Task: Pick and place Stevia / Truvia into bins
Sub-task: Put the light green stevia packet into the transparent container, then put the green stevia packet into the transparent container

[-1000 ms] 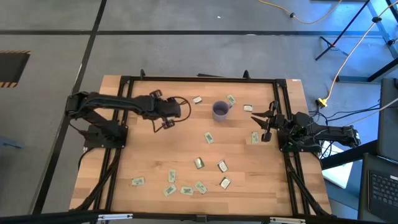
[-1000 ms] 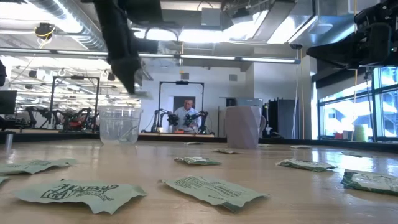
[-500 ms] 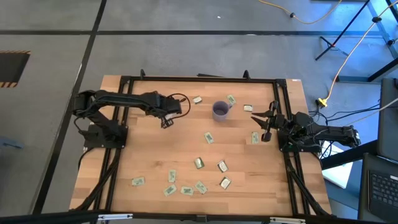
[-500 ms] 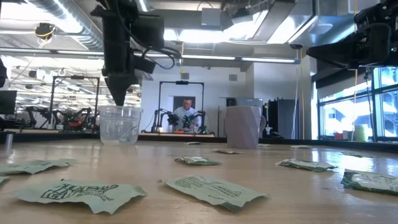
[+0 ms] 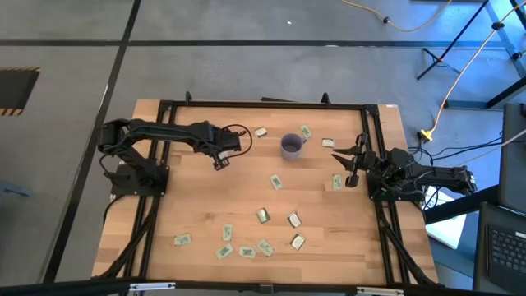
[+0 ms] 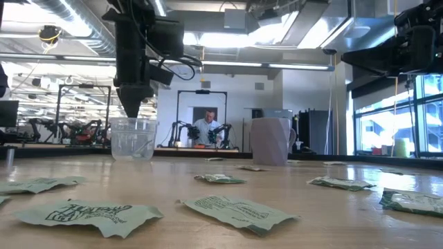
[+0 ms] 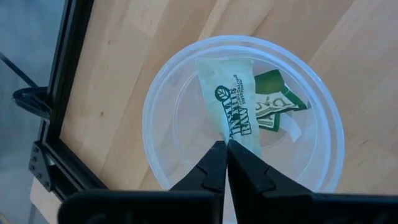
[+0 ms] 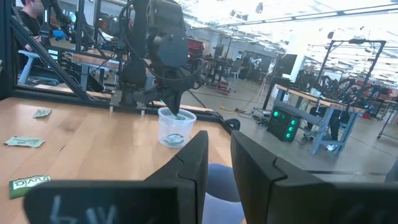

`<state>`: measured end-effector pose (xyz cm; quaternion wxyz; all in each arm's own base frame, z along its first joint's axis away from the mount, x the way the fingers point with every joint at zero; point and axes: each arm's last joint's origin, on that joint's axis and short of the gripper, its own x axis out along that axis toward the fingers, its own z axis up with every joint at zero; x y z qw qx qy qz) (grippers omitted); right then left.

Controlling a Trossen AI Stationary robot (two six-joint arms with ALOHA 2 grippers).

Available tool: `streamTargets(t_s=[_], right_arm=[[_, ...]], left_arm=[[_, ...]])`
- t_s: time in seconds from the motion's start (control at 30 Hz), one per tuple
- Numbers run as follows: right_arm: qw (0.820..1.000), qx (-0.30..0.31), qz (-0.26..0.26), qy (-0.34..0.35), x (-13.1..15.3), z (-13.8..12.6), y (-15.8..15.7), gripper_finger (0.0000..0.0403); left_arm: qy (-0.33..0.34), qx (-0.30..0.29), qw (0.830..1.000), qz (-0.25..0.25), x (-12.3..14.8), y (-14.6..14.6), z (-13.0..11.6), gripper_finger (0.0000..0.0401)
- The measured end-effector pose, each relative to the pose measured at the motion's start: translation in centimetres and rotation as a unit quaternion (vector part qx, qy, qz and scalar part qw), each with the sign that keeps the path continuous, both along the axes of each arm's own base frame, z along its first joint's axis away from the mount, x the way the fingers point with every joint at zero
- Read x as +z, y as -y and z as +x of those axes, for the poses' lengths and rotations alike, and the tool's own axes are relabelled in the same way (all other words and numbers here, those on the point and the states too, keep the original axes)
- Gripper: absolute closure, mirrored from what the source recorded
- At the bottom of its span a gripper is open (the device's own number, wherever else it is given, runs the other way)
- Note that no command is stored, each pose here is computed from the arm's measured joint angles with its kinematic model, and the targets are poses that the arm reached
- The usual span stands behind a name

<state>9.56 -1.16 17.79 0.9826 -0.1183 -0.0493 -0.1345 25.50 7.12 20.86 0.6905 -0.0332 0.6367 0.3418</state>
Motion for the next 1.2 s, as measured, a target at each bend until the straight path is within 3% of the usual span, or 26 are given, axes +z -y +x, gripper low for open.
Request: streamTargets(t_s=[0.57,0.83,1.03,1.2], right_arm=[[1.0,0.001,0.0,0.0,0.0,0.0,0.0,0.0328],[1.0,0.001,0.0,0.0,0.0,0.0,0.0,0.0328],[1.0,0.0,0.0,0.0,0.0,0.0,0.0,0.0328],[1.0,0.001,0.0,0.0,0.0,0.0,0.0,0.0328]], left_arm=[[-0.012,0.006,1.0,-0.002,0.2,0.1,-0.3,0.0334],[0.021,0.001,0.999,0.036,2.3,-0.3,0.9,0.0332],[0.086,-0.079,0.993,0.035,3.3,-0.8,2.8,0.032],[0.184,-0.16,0.97,-0.011,3.7,-1.8,4.7,0.0301]])
